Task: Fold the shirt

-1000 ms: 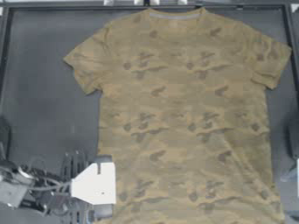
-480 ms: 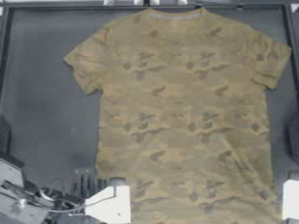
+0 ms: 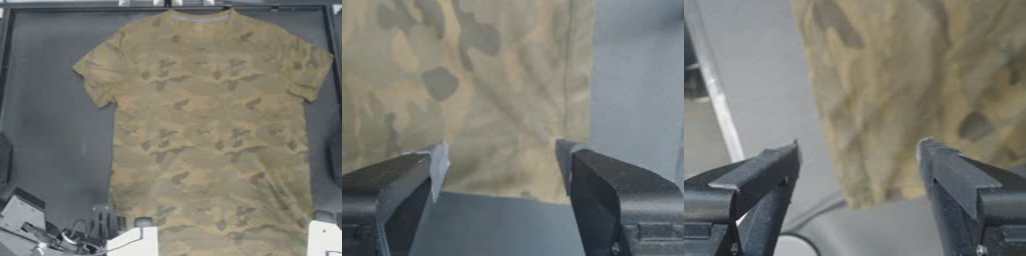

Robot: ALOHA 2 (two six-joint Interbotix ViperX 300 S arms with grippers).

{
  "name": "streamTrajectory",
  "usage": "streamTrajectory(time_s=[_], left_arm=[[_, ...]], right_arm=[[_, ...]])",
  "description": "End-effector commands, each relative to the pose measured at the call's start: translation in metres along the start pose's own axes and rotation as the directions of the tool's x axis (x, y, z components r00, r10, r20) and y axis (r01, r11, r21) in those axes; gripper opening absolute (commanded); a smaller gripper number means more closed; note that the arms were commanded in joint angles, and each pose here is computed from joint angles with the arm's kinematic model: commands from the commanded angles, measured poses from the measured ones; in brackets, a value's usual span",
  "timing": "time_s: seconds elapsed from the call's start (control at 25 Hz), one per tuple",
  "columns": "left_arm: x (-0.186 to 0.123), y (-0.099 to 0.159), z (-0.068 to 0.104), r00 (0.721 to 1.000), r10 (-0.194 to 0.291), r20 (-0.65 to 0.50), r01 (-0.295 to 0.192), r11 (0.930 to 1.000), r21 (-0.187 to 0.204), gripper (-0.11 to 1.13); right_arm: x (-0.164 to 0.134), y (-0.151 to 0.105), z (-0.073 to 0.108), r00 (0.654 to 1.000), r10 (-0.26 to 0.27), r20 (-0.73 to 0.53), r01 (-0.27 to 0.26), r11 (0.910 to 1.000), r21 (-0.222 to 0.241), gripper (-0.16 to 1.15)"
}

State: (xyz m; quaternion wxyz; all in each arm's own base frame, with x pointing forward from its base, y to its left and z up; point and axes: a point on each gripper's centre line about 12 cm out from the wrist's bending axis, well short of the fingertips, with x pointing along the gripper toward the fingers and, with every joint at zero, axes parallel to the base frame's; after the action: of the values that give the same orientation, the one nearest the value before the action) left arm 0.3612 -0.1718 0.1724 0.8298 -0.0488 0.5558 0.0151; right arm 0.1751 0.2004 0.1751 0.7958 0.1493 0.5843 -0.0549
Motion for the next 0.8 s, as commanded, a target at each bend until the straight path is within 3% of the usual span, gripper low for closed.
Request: streamTrajectory(time_s=[0.04,0.36,0.8], left_arm=[[-0.009,-0.008,0.01,0.999,-0.027,0.031,0.028,0.9996,-0.004,0.96],[0.015,-0.013,0.003,1.0,-0.017,-0.024,0.017,0.9998,-0.011,0.96],[0.037,-0.016,-0.003,0.998,0.003,-0.068,-0.003,1.0,-0.007,0.97]], right_arm=[[0.002,0.006,-0.003,0.999,0.035,-0.002,-0.035,0.9994,0.007,0.97],[0.014,0.012,-0.01,0.998,0.059,-0.023,-0.059,0.9981,0.016,0.97],[0.039,0.0,-0.021,0.998,-0.026,-0.065,0.027,0.9995,0.017,0.97]])
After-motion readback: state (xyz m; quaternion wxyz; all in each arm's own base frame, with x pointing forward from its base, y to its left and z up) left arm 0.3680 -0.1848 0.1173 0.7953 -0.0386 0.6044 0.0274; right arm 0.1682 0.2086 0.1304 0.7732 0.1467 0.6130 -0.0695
